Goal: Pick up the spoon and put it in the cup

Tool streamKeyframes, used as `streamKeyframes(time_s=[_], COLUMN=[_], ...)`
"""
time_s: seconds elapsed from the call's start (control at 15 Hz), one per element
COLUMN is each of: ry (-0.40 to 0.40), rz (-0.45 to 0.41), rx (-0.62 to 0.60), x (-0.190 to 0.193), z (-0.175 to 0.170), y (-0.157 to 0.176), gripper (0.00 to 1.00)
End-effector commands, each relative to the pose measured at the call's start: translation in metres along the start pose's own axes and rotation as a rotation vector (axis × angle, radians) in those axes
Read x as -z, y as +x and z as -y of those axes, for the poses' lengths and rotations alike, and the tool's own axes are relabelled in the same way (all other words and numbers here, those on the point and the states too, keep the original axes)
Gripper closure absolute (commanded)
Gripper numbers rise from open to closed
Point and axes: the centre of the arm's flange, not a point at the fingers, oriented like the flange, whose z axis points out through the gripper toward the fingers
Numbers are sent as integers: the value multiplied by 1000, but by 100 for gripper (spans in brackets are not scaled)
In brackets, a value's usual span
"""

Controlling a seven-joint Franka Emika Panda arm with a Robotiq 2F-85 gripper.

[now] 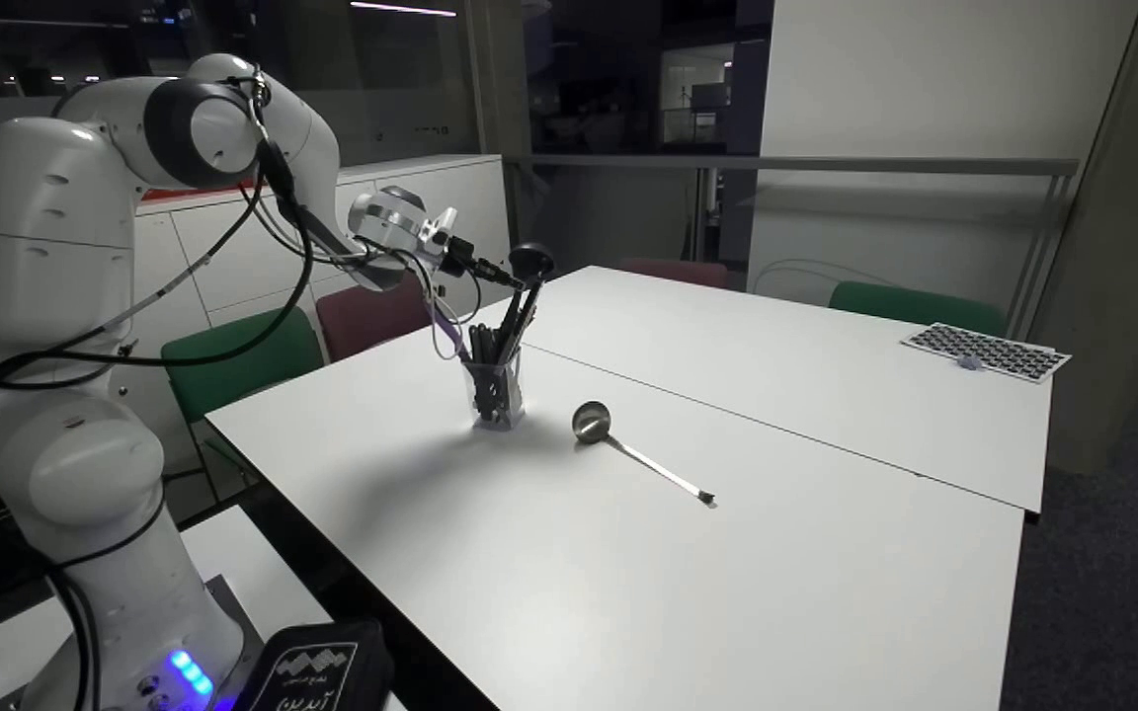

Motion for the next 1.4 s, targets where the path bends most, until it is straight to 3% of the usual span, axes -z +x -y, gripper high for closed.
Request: streamKeyframes(time_s=[0.0, 0.53, 0.8, 1.33], ry=[35, 148, 143, 113], rz=[-1, -11, -9, 68], rx=[5, -35, -119, -297], x=[19, 136, 156, 150], z=[5, 29, 5, -45], y=[2, 9, 28, 51], gripper=[60, 2, 0, 0])
